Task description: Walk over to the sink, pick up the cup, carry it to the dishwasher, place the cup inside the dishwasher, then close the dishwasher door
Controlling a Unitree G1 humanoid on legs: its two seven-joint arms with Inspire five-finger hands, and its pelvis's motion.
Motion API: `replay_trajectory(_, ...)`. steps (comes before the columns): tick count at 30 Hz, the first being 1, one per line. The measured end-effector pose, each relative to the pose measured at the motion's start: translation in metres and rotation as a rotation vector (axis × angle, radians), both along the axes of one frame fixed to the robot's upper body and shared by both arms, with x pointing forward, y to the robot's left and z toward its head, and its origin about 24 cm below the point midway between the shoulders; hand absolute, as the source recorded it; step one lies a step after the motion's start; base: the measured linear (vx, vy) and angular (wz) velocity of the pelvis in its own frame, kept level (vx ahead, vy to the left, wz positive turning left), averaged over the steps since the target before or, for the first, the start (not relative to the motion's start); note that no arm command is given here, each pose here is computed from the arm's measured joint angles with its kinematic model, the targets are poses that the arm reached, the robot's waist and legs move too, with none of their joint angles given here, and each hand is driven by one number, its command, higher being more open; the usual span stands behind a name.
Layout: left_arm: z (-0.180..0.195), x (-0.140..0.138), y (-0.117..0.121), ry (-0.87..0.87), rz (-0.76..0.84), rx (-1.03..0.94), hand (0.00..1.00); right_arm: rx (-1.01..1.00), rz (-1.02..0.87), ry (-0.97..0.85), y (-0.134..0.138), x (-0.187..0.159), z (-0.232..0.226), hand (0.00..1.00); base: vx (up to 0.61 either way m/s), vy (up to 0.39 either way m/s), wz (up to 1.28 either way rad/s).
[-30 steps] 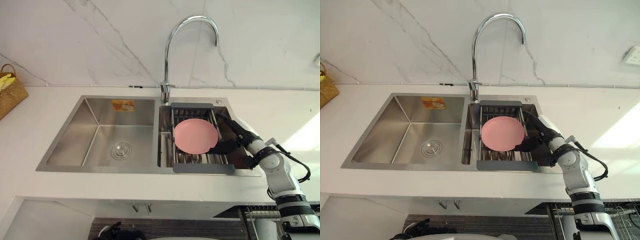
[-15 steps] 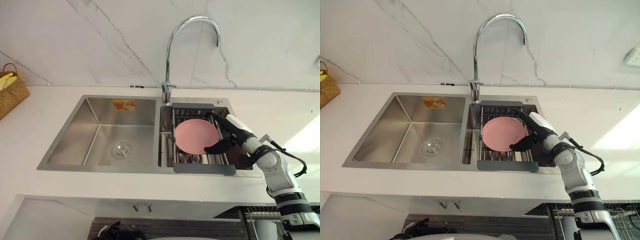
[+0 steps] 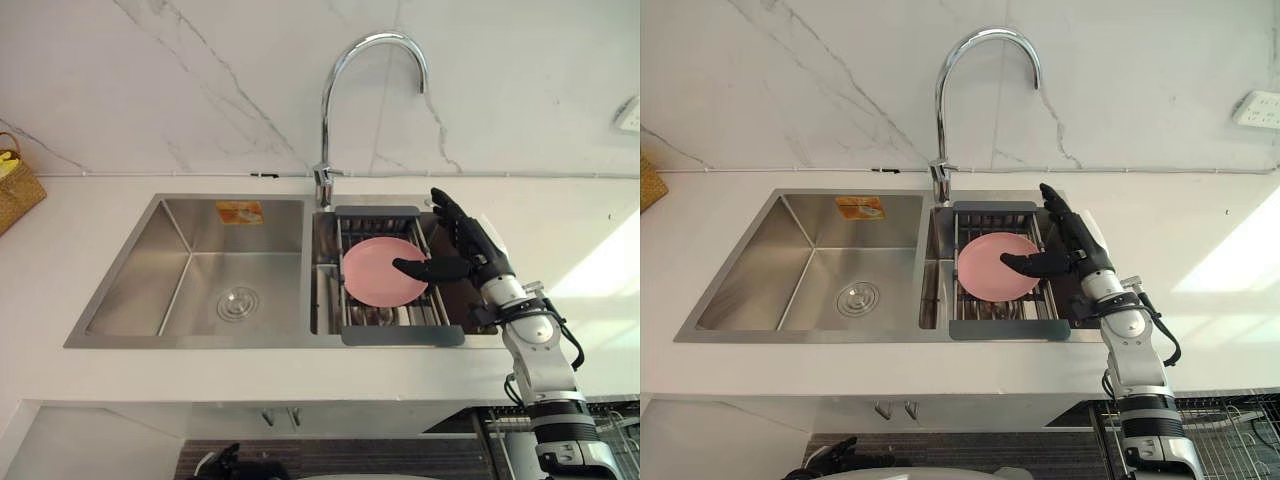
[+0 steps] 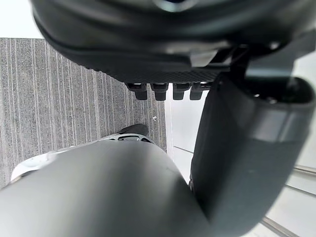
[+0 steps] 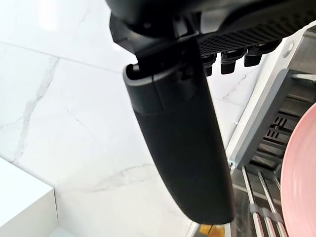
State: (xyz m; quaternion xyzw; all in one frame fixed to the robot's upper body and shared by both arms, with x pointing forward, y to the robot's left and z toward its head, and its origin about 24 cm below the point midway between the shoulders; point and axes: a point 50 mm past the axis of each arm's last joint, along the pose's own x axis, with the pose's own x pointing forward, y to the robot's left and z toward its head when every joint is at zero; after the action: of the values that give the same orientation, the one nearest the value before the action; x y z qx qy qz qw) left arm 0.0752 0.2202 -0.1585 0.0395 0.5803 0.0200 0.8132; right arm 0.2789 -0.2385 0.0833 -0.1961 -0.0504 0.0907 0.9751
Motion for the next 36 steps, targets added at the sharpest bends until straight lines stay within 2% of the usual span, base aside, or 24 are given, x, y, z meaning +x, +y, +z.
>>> replay_trajectory(6, 0.001, 0.002, 0.001, -0.019, -0.039, 0.028, 1.00, -0.155, 0.065, 0.018, -0.005, -0.004, 0.006, 1.00, 0.01, 0.005, -0.03)
replay_trajectory(23, 0.000, -0.002, 0.002, -0.012, -0.003, 0.019, 1.00, -0.531, 0.001, 0.032, -0.025, -0.004, 0.017, 1.00, 0.01, 0.003, -0.05)
replay_trajectory(36, 0.000, -0.006, 0.004, -0.004, 0.030, 0.015, 1.00, -0.677, 0.062, 0.091, -0.040, -0.005, 0.031, 1.00, 0.00, 0.000, 0.00)
